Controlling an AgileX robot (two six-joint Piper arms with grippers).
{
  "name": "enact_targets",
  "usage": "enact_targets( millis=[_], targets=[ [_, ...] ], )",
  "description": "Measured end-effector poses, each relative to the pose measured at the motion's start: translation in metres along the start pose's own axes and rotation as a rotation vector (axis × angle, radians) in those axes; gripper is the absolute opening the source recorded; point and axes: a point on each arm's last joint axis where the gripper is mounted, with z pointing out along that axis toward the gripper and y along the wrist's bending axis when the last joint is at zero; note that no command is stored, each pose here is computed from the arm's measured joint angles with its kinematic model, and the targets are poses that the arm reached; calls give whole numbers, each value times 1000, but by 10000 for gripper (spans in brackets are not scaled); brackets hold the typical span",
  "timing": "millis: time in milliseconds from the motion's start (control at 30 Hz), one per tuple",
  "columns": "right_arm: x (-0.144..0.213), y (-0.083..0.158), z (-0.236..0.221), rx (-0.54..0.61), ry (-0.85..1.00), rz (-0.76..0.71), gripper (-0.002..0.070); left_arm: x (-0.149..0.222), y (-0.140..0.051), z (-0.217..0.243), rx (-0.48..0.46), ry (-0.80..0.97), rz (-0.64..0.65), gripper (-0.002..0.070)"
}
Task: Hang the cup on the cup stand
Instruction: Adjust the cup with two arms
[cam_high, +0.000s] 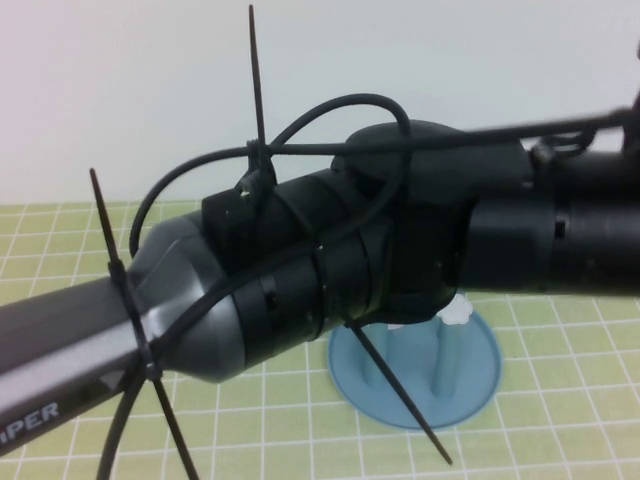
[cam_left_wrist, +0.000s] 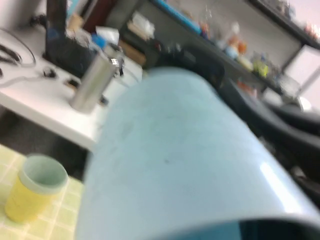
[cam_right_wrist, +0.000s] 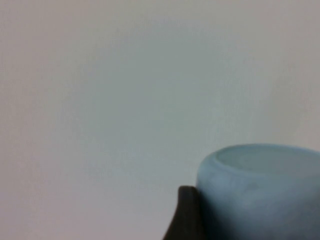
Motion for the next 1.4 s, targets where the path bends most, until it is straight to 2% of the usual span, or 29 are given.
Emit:
enact_targets(
  millis=[100, 233, 367, 500, 567, 633, 733, 800, 900, 1067, 1200, 1400],
  targets=[
    [-3, -1, 1, 4, -31, -15, 566, 7, -8, 2, 59, 57, 6, 212],
    [-5, -1, 2, 7, -46, -28, 561, 7, -5, -1, 62, 79, 21, 355],
    [-5, -1, 2, 6, -51, -54, 561, 1, 9, -13, 53, 112, 2, 391],
    [-6, -1, 3, 8, -58, -91, 561, -2, 19, -29, 95, 180, -23, 397],
    [-7, -1, 3, 11, -64, -132, 561, -4, 23, -37, 119, 209, -30, 384],
    [-8, -1, 3, 12, -77, -179, 561, -6, 30, -46, 118, 227, -33, 340],
    [-9, -1, 3, 15, -89, -245, 560, -9, 37, -56, 114, 255, -27, 216],
    [-10, -1, 3, 17, -99, -279, 560, -11, 41, -61, 114, 260, -28, 104],
    [-11, -1, 2, 22, -114, -354, 559, -14, 45, -67, 98, 258, -24, 28],
    [-12, -1, 2, 36, -117, -583, 553, -15, 48, -74, 11, 294, 17, 4],
    [-12, -1, 2, 44, -115, -705, 545, -18, 47, -84, -158, 349, 80, 0],
    [-9, -1, 3, 44, -82, -873, 540, -25, 34, -108, -363, 429, 182, -1]
  ],
)
